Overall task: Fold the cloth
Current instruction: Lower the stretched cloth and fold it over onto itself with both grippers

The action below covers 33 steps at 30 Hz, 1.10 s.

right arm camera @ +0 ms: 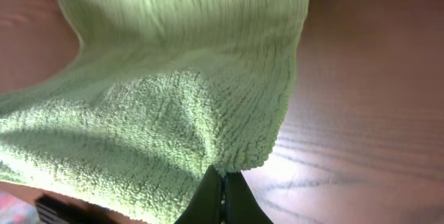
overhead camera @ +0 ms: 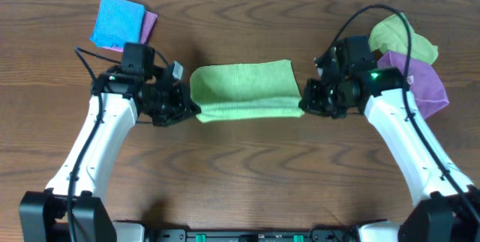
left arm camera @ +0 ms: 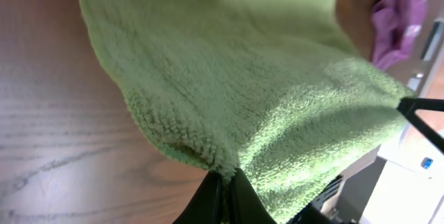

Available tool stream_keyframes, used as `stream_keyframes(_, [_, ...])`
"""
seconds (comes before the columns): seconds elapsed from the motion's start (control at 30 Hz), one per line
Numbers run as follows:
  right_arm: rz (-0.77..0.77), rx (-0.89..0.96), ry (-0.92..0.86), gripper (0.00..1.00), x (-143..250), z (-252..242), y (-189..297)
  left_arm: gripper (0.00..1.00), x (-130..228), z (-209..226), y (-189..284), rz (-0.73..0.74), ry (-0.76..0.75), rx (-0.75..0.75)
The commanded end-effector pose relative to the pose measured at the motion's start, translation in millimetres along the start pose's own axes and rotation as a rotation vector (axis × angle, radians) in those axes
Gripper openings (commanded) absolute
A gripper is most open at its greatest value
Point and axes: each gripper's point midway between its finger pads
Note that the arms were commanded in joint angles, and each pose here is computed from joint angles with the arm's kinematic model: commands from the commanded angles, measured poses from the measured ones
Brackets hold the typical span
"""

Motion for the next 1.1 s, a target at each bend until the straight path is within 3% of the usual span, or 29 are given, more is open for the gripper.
stream_keyframes(0.0, [0.029, 0.058, 0.008, 0.02, 11, -19, -10, 0.06, 23, 15, -14, 0.066, 0.001, -0.042])
stream_keyframes(0.2, [0.107, 0.115, -0.029, 0.02, 36, -46, -28, 0.06, 53, 25, -28, 0.148, 0.043, -0.05])
stream_keyframes(0.33, [0.06, 0.171, -0.02, 0.02, 28, -58, -30, 0.06, 56, 29, -32, 0.149, 0.049, -0.052])
stream_keyframes(0.73, [-0.276, 0.012, 0.087, 0.01, -54, -12, -29, 0.06, -14, 39, -32, -0.129, 0.069, -0.119])
stream_keyframes(1.07, [-0.395, -0.079, 0.126, 0.01, -94, 11, -46, 0.06, -59, 49, -37, -0.293, 0.052, -0.174])
Point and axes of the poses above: each gripper's point midway between its finger pads, its own y axis back along the fingers, its own z axis along the line the jaws close on, x = y × z, and after that the axes turned 14 degrees about -y, right-handed
